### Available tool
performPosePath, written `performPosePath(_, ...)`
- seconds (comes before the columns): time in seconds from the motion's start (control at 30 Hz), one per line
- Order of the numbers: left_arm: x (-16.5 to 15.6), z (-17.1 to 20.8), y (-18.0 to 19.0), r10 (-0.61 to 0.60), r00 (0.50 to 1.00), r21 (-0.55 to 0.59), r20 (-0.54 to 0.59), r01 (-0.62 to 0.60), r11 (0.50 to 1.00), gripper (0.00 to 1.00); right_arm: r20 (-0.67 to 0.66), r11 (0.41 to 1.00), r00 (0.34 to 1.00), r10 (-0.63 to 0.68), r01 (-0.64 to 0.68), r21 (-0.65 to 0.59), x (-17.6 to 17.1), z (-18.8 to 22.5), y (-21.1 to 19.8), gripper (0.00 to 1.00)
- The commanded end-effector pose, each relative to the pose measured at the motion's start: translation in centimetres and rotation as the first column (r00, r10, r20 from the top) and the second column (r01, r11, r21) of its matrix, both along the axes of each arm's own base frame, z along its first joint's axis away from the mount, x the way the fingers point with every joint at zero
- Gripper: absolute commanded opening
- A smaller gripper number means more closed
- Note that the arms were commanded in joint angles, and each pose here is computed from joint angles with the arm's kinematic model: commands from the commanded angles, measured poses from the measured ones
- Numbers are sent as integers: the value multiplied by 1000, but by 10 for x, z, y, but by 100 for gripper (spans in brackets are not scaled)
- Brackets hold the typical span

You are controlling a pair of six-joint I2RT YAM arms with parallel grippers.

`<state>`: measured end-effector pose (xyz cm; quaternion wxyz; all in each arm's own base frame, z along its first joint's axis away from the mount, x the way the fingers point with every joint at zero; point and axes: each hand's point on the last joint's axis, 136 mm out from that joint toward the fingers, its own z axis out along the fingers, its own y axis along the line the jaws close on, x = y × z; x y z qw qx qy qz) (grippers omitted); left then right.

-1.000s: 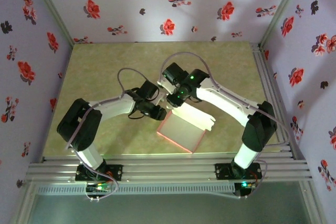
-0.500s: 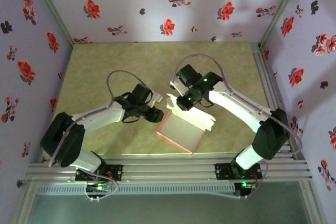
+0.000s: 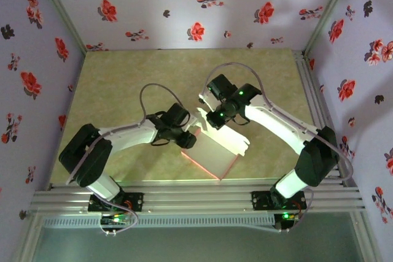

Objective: Fold the paper box

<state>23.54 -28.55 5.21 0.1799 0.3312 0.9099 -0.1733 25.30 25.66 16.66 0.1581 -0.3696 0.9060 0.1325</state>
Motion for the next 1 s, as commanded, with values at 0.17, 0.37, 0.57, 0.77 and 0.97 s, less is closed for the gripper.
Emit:
performPosePath(0.17,15,-8,-4,-8,999,72,53,4,997,43,-52,999,998,-21,23,37,0,-5,-4,10)
performPosePath(0.37,18,-15,-5,-32,998,102,55,27,994,43,-83,998,996,-30,34,49,-1,-9,-4,9)
performPosePath(0.57,23,-21,-2,-50,997,152,61,40,988,38,-94,998,995,-29,34,49,-2,-11,-4,8)
performPosePath(0.77,26,-24,3,-69,995,203,68,54,978,28,-99,998,995,-30,35,46,-2,-12,-5,8)
performPosePath(0.97,20,-31,4,-92,995,217,31,83,973,29,-106,998,994,-36,42,56,1,-10,-3,8)
